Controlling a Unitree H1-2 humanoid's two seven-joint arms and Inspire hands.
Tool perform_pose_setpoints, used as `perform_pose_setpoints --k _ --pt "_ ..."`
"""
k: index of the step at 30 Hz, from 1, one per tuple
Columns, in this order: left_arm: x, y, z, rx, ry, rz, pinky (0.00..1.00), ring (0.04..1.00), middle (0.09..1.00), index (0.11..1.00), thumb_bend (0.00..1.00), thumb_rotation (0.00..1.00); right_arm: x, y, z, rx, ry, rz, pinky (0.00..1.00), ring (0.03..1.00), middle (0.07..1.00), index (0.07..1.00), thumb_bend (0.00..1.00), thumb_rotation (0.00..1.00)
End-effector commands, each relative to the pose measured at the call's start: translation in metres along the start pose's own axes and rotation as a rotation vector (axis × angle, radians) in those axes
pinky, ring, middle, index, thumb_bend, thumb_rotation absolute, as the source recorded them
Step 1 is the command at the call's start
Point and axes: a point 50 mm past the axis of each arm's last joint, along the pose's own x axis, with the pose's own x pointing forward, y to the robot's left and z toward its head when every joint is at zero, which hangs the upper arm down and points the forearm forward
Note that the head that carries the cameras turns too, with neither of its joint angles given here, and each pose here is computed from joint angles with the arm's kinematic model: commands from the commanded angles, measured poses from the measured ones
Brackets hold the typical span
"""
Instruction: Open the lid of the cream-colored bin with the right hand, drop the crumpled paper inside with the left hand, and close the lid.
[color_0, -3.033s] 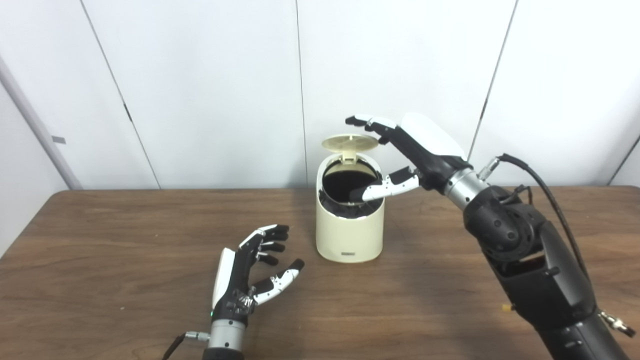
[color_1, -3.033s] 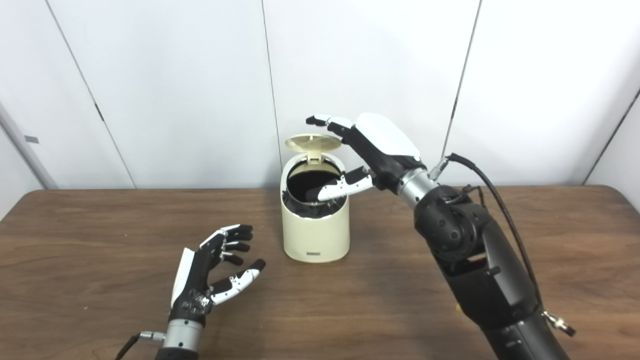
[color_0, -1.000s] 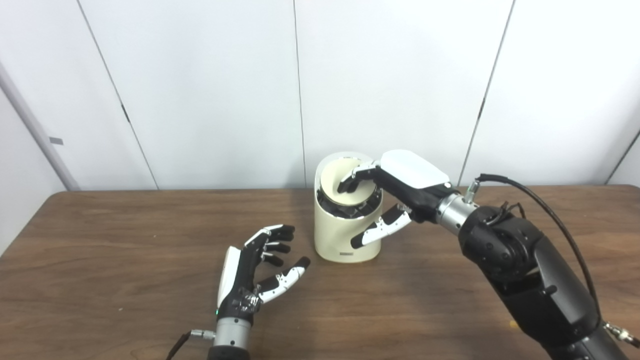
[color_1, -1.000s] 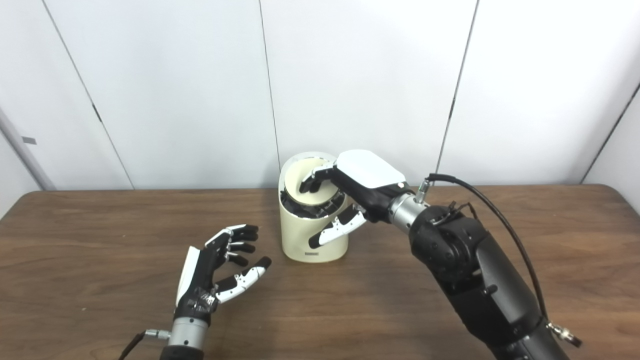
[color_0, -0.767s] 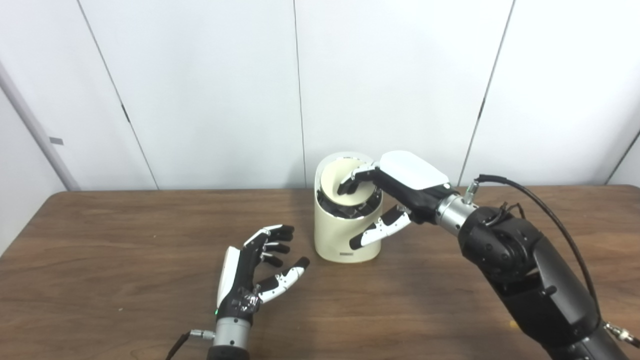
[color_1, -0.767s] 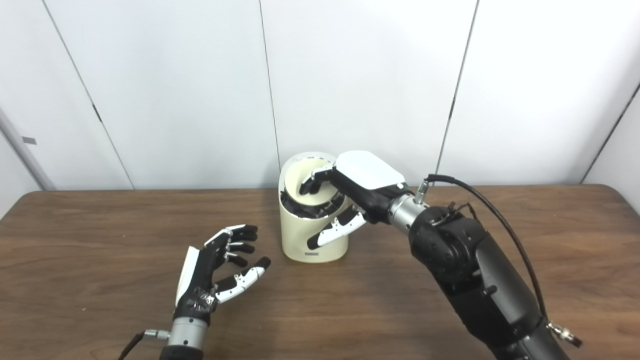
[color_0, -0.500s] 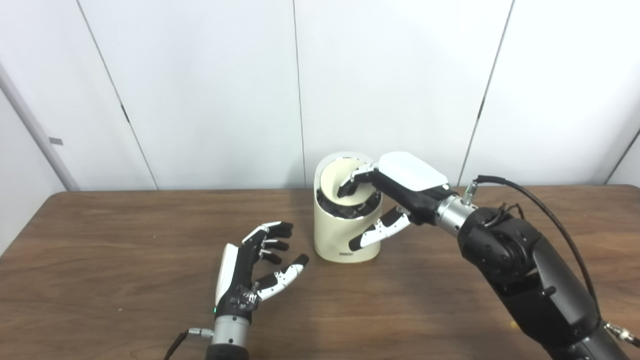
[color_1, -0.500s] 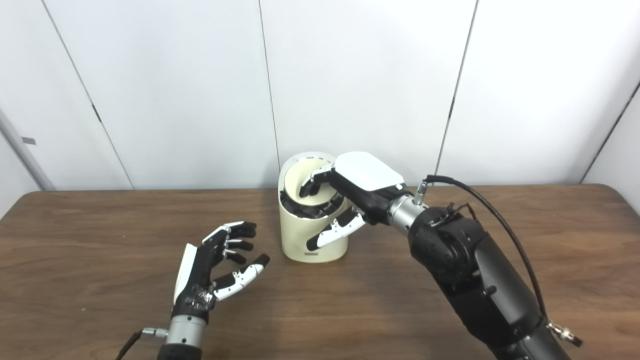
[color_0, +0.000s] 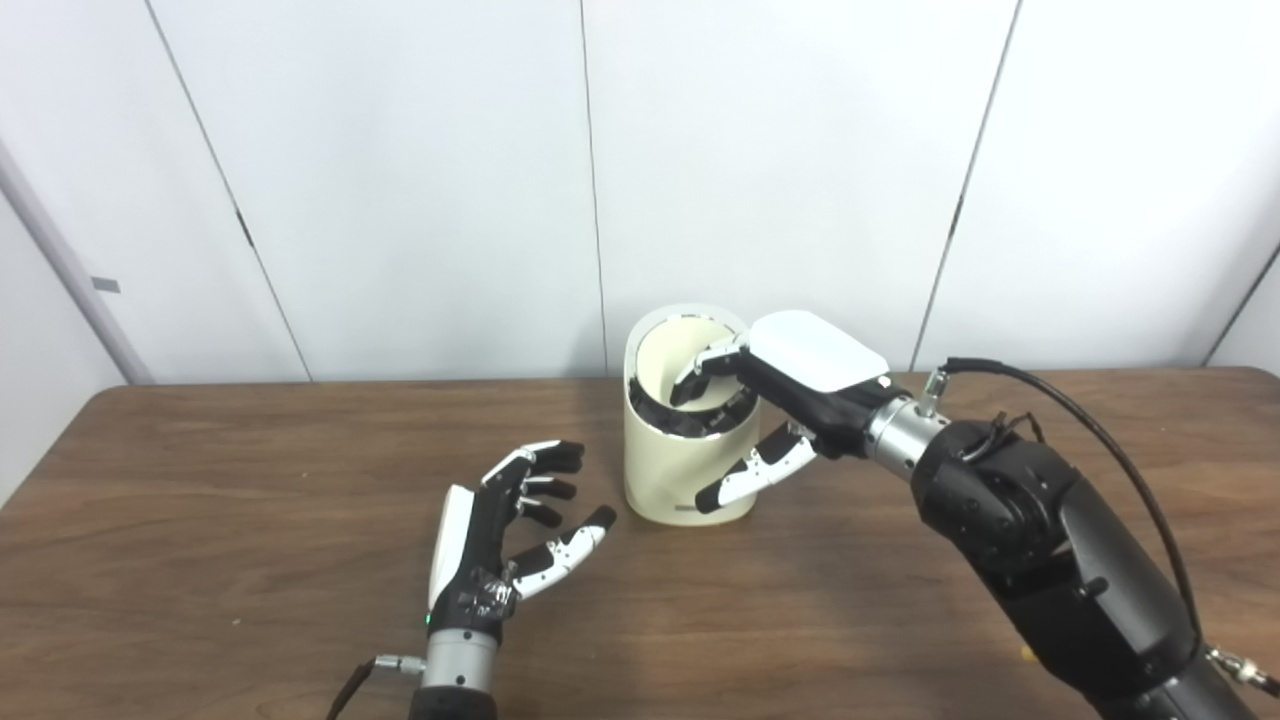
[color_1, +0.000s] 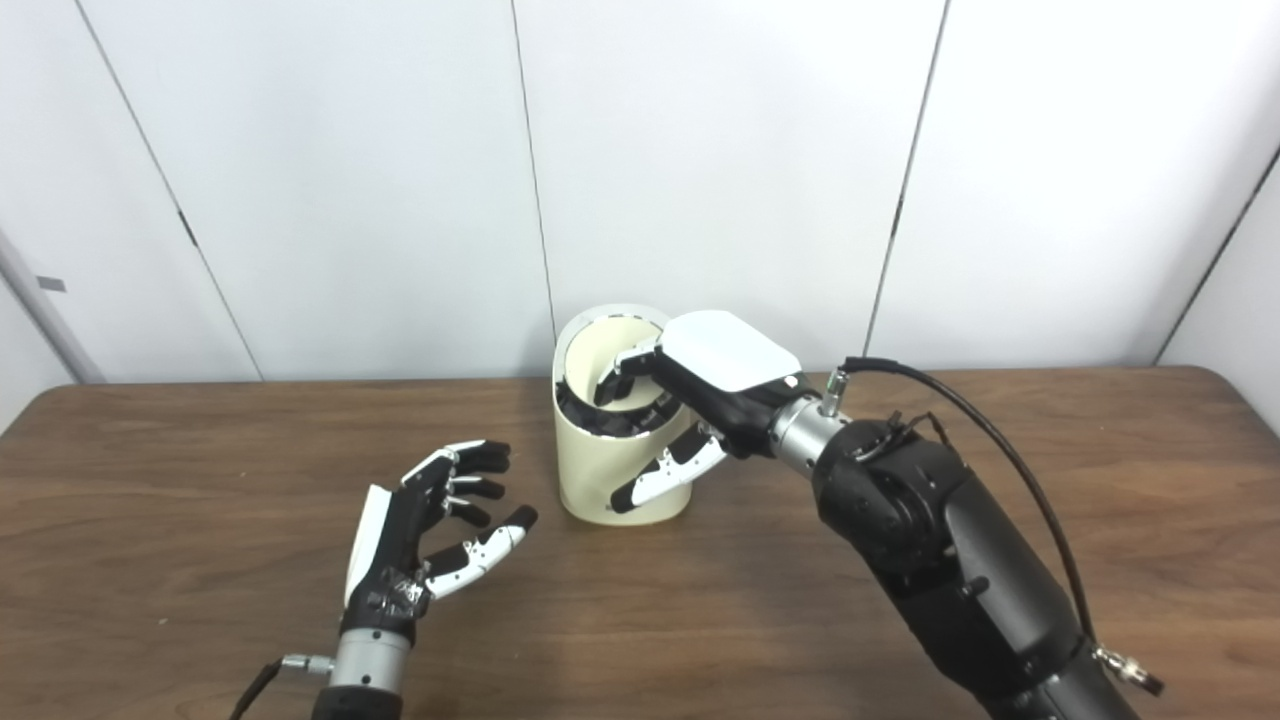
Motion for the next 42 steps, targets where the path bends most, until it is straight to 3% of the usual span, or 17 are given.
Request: perform_pose_setpoints --k 1,14,18,24,30,33,37,42 --pt "0.007 0.000 0.016 -0.003 -0.064 0.019 0.53 0.638 0.707 0.706 0.62 0.13 -0.001 0.013 -0.005 -0.016 0.026 0.108 0.86 0.794 0.674 0.673 0.70 0.47" --pt "0.007 0.000 0.016 -0.013 -0.058 0.018 0.53 0.645 0.712 0.706 0.62 0.11 0.000 0.013 -0.010 -0.028 0.047 0.138 0.86 0.816 0.696 0.680 0.71 0.52" --pt "0.008 0.000 0.015 -0.007 -0.063 0.021 0.53 0.641 0.708 0.703 0.63 0.11 -0.003 0.000 -0.011 0.019 0.039 0.068 0.89 0.825 0.687 0.672 0.70 0.49" --pt "0.010 0.000 0.015 -0.002 -0.067 0.017 0.53 0.641 0.708 0.706 0.63 0.13 -0.008 -0.026 -0.010 0.066 0.038 -0.025 0.82 0.840 0.691 0.687 0.70 0.51" --pt "0.012 0.002 0.016 0.004 -0.066 0.015 0.53 0.647 0.713 0.706 0.63 0.14 -0.017 -0.051 -0.016 0.069 0.024 -0.153 0.71 0.802 0.770 0.761 0.68 0.47" --pt "0.013 0.002 0.016 0.010 -0.070 0.013 0.53 0.647 0.712 0.704 0.63 0.14 -0.020 -0.057 -0.020 0.074 0.026 -0.203 0.67 0.792 0.816 0.808 0.69 0.47" --pt "0.013 0.003 0.017 0.007 -0.072 0.013 0.53 0.646 0.708 0.700 0.63 0.14 -0.023 -0.061 -0.023 0.087 0.058 -0.236 0.70 0.846 0.874 0.868 0.73 0.45" --pt "0.013 0.003 0.017 0.003 -0.067 0.010 0.53 0.646 0.710 0.701 0.63 0.14 -0.032 -0.057 -0.033 0.094 0.056 -0.281 0.68 0.834 0.867 0.880 0.73 0.47"
